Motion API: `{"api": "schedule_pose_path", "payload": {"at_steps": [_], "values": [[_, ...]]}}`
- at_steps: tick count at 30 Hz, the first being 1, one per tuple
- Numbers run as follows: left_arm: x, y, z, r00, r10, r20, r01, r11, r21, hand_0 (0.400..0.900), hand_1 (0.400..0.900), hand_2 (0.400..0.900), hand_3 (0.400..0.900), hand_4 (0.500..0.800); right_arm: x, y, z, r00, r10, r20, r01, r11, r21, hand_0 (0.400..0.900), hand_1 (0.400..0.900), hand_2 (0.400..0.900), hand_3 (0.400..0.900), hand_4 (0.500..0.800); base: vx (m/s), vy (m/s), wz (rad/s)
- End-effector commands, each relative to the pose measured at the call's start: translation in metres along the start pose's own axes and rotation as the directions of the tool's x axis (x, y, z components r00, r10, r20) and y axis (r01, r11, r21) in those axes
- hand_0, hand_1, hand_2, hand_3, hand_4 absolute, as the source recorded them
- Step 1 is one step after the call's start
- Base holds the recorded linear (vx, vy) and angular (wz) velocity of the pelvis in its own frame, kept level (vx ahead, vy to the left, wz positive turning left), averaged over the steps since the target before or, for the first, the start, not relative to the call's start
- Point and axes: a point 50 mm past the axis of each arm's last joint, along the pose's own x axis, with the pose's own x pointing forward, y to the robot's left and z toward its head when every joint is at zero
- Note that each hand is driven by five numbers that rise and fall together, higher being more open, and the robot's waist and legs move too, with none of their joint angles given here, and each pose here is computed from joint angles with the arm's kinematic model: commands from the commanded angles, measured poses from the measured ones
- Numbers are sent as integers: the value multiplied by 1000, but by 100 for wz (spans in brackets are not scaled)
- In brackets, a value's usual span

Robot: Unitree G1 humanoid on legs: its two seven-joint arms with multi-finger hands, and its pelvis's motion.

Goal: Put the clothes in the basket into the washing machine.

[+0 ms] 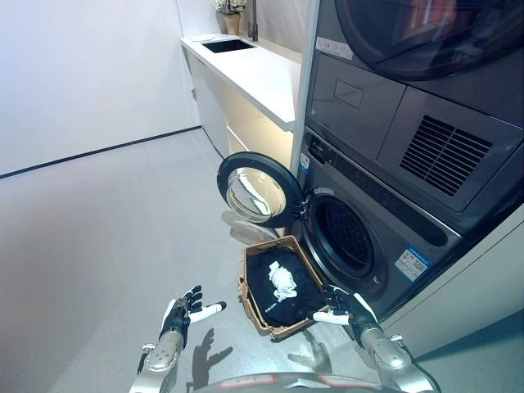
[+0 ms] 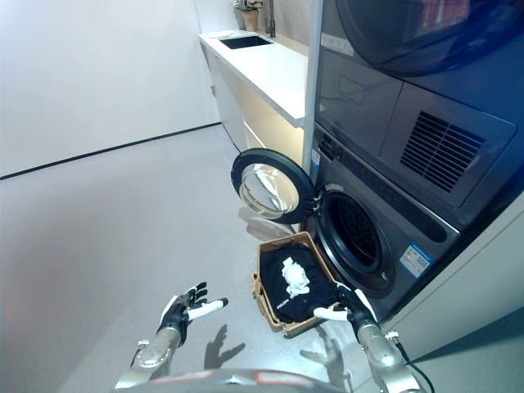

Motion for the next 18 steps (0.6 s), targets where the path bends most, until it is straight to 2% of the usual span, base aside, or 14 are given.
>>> {"api": "schedule_pose_path", "payload": {"at_steps": [1, 6, 18], "values": [[10, 14, 37, 989, 29, 147, -32, 999, 15, 900, 900, 900, 900, 800, 8, 1, 31, 989, -4, 147, 1, 1000, 25, 900, 900, 900, 900, 800, 0, 0, 0], [10, 15, 38, 988, 36, 153, -35, 999, -12, 900, 900, 900, 900, 800, 8, 1, 32, 989, -5, 148, 1, 1000, 26, 900, 900, 900, 900, 800, 0, 0, 0], [11, 13, 34, 991, 22, 130, -26, 999, 28, 900, 900, 900, 900, 800, 7, -1, 34, 987, -15, 157, 7, 999, 48, 900, 900, 900, 900, 800, 6, -15, 0]]}}
